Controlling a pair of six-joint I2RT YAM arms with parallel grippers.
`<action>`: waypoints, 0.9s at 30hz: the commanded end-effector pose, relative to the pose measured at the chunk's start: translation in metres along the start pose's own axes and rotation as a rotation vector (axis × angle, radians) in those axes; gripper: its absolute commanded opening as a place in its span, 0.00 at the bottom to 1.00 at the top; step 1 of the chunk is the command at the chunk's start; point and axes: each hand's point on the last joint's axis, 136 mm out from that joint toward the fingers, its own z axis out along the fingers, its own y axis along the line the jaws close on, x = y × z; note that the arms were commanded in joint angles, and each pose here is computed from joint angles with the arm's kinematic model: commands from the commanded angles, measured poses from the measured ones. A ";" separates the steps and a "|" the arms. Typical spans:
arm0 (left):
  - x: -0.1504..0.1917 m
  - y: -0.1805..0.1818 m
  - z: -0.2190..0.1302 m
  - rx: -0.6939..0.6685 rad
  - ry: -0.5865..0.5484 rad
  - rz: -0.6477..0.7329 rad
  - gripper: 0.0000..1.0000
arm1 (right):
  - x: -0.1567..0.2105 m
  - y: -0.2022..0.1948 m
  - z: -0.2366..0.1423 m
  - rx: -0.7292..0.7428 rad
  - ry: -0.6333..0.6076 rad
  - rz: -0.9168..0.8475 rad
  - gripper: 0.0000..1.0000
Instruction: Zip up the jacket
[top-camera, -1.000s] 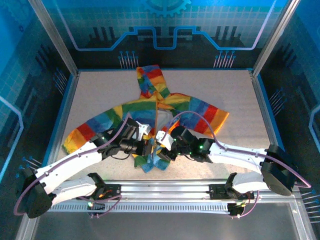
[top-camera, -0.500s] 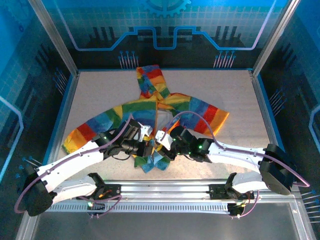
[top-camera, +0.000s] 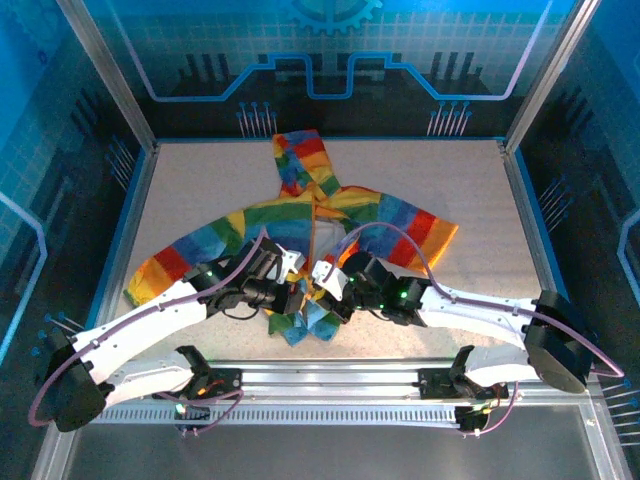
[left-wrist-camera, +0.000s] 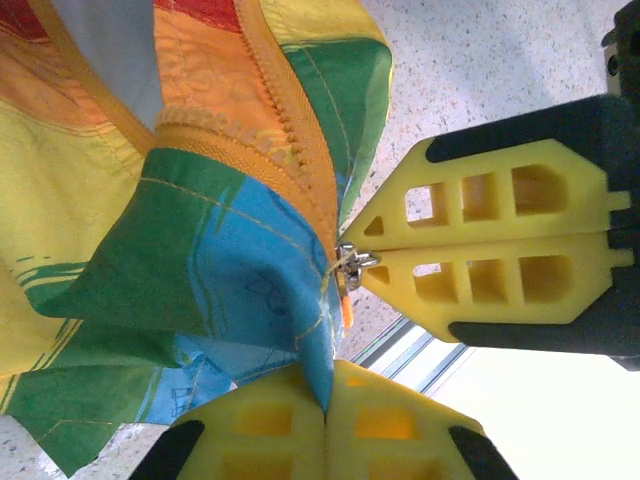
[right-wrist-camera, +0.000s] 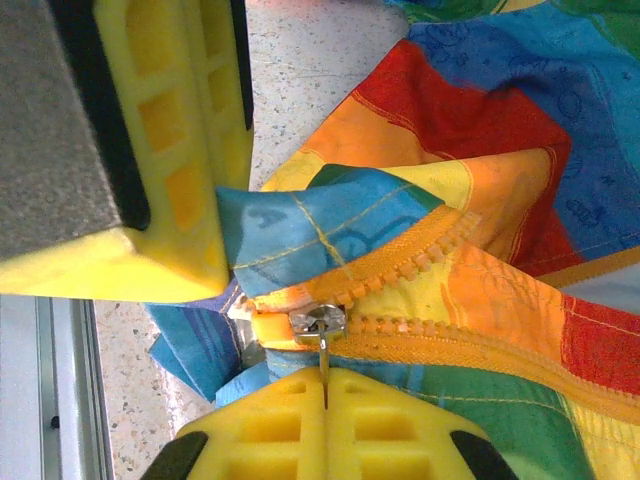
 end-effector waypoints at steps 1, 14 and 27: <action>0.003 -0.003 -0.006 -0.008 0.022 0.047 0.00 | -0.004 0.000 -0.004 -0.010 -0.012 0.033 0.00; 0.025 -0.006 -0.010 0.035 0.111 0.106 0.00 | 0.018 0.008 0.011 -0.089 0.094 0.068 0.00; 0.027 0.000 -0.004 0.031 0.080 0.067 0.00 | 0.019 0.018 0.013 -0.148 0.077 0.086 0.00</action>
